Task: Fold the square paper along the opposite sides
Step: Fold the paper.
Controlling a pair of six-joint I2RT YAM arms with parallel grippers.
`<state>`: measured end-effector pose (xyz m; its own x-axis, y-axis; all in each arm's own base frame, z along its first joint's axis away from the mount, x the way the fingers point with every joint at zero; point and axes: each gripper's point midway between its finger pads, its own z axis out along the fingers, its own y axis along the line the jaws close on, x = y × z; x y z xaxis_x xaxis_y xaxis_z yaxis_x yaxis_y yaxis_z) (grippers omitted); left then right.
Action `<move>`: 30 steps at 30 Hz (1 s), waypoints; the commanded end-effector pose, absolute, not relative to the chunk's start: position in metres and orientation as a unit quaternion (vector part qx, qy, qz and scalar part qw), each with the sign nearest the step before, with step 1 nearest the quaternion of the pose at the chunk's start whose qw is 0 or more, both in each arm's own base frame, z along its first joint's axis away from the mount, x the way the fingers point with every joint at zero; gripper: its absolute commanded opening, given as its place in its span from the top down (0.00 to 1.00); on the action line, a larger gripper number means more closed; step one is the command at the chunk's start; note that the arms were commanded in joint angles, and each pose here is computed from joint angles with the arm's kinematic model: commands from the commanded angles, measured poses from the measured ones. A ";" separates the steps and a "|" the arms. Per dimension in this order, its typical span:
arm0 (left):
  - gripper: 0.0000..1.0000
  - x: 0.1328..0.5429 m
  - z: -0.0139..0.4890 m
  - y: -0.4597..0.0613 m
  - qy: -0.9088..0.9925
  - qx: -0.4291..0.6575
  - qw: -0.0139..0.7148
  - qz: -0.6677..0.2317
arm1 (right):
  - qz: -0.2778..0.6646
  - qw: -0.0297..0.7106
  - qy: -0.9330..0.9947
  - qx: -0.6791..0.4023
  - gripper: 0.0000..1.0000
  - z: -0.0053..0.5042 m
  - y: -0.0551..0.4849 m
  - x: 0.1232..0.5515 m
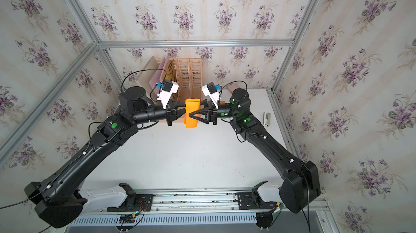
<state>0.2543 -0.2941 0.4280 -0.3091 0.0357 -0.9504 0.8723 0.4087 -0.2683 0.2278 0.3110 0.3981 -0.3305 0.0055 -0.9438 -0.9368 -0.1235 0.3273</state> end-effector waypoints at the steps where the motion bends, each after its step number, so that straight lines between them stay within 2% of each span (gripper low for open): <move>1: 1.00 0.252 0.436 -0.297 0.668 0.341 0.494 -0.440 | 0.614 0.392 0.525 -0.440 0.58 0.404 0.310 0.224; 11: 1.00 0.251 0.435 -0.299 0.664 0.341 0.493 -0.447 | 0.618 0.390 0.521 -0.442 0.69 0.406 0.310 0.222; 30: 1.00 0.253 0.433 -0.298 0.665 0.340 0.496 -0.444 | 0.618 0.388 0.522 -0.441 0.73 0.404 0.311 0.222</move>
<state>0.2530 -0.2968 0.4238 -0.3140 0.0341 -0.9488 0.8787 0.3888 -0.2769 0.2245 0.3117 0.4001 -0.3262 0.0123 -0.9452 -0.9365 -0.1399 0.3214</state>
